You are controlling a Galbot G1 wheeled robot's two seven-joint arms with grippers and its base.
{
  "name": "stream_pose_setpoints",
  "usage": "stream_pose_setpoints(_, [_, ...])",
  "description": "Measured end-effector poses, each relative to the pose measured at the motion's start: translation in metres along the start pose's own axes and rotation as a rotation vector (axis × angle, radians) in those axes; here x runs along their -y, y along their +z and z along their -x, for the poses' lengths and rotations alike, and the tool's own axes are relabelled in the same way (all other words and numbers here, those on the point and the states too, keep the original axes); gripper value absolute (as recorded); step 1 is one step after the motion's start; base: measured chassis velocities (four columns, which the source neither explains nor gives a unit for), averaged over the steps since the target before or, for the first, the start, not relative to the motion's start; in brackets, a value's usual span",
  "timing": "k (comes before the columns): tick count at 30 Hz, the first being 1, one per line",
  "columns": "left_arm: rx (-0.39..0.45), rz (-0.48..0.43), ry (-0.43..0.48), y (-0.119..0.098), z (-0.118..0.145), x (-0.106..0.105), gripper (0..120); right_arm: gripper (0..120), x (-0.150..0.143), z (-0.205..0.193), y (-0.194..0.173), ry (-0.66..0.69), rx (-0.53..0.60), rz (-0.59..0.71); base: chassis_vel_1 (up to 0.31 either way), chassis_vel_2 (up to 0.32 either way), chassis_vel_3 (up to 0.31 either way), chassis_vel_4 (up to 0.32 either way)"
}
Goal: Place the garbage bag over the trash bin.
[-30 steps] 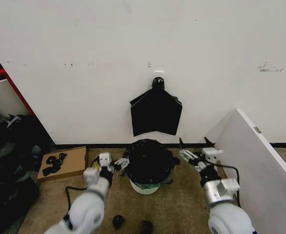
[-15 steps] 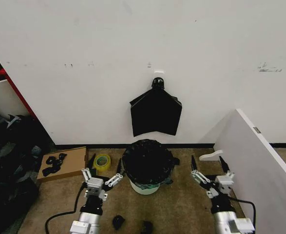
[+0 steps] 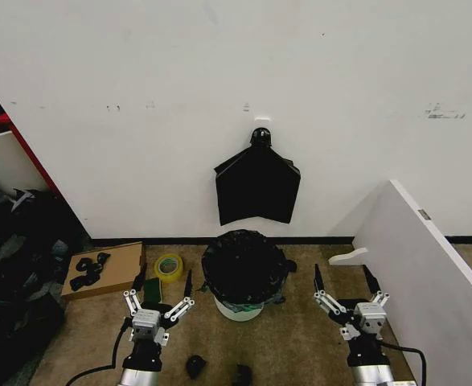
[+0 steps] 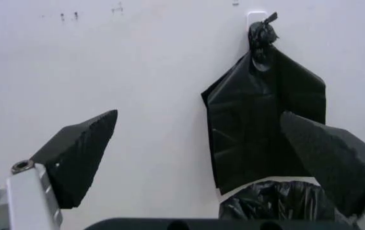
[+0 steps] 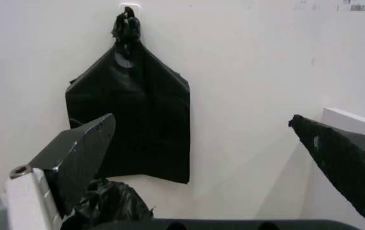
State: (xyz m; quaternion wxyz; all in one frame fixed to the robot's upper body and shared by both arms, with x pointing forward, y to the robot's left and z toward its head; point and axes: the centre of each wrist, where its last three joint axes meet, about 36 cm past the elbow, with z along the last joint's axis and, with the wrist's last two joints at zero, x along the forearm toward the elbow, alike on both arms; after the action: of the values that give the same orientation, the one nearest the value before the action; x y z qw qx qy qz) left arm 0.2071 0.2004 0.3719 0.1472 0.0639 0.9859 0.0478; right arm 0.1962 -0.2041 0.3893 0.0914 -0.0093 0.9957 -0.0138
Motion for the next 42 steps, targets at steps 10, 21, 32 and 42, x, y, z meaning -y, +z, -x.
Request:
stream_pose_setpoints(10, [-0.004, 0.006, -0.02, 0.005, 0.002, 0.005, 100, 100, -0.01, -0.003, -0.001, 0.012, -0.012, 0.014, 0.0, 0.0, 0.0, 0.0])
stream_pose_setpoints(21, [-0.012, 0.002, -0.021, 0.005, 0.01, 0.005, 100, 100, -0.019, -0.004, 0.002, 0.004, -0.027, 0.007, 0.0, 0.0, 0.0, 0.0])
stream_pose_setpoints(32, [-0.024, -0.003, 0.013, 0.005, 0.012, 0.017, 100, 100, -0.019, -0.006, -0.001, 0.026, -0.029, 0.003, 0.0, 0.0, 0.0, 0.0])
stream_pose_setpoints(42, [-0.015, 0.006, 0.02, 0.002, 0.013, 0.019, 100, 100, -0.021, -0.007, -0.004, 0.028, -0.021, 0.004, 0.0, 0.0, 0.0, 0.0])
